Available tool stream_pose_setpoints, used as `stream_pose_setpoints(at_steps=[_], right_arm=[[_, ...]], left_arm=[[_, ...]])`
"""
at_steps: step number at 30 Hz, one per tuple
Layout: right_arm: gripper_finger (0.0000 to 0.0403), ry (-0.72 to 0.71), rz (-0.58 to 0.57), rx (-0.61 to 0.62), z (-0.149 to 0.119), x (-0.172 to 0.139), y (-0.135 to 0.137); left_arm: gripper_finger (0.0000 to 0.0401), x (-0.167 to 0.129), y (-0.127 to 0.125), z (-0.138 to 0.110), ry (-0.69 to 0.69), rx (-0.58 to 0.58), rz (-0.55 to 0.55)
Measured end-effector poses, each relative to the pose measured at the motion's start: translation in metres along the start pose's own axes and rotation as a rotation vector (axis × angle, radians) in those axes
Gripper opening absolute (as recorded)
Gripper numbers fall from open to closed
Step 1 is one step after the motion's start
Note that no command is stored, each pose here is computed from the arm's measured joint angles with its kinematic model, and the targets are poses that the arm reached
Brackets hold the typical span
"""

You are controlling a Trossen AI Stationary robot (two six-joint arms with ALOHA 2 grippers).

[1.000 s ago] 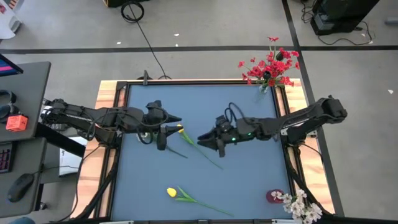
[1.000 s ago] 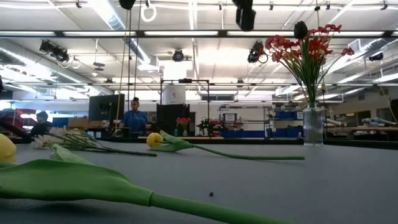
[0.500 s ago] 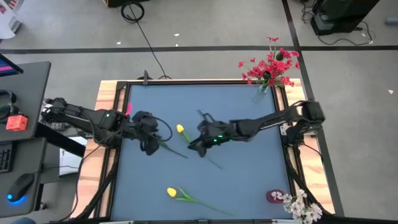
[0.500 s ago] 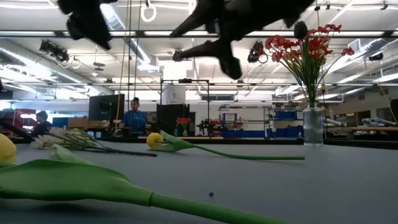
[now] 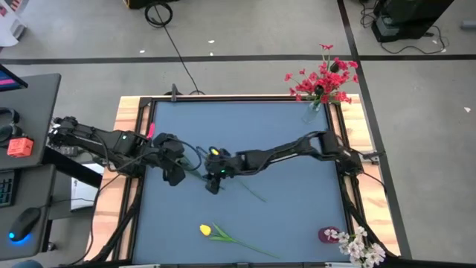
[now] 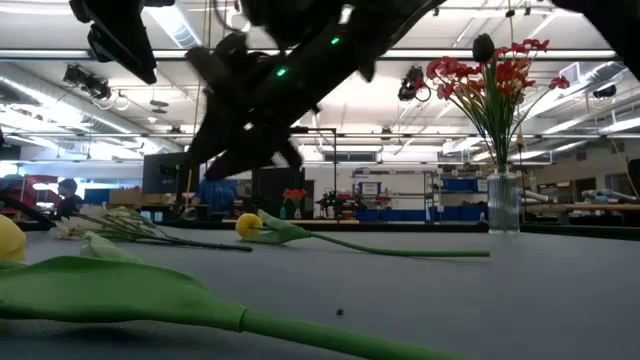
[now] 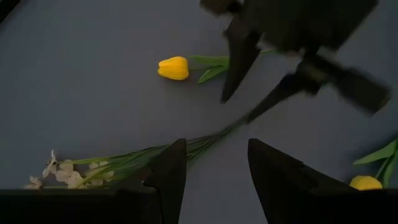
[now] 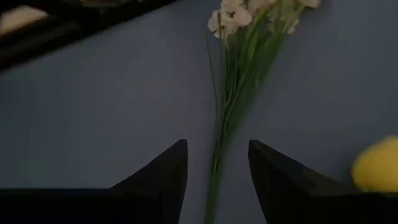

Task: Sort flowers into vase by color
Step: Put the white flowers into the red vase

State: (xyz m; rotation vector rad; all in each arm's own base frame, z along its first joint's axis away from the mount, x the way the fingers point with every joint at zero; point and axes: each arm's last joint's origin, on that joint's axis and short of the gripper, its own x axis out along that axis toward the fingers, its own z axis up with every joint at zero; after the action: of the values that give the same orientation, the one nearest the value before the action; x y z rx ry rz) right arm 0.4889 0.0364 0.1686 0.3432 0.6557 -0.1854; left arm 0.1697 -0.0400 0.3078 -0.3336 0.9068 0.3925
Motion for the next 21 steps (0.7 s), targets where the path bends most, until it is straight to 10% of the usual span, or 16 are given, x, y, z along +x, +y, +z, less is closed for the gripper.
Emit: stream_pose_setpoints(at_steps=[12, 21], right_arm=[[0.0223, 0.076, -0.057, -0.188, -0.021, 0.056, 0.0], [0.0132, 0.172, -0.11, -0.238, -0.033, 0.057, -0.004]], left_arm=[[0.0176, 0.0, -0.001, 0.0, 0.007, -0.006, -0.007], [0.0176, 0.001, 0.0, 0.0, 0.007, -0.01, -0.002]])
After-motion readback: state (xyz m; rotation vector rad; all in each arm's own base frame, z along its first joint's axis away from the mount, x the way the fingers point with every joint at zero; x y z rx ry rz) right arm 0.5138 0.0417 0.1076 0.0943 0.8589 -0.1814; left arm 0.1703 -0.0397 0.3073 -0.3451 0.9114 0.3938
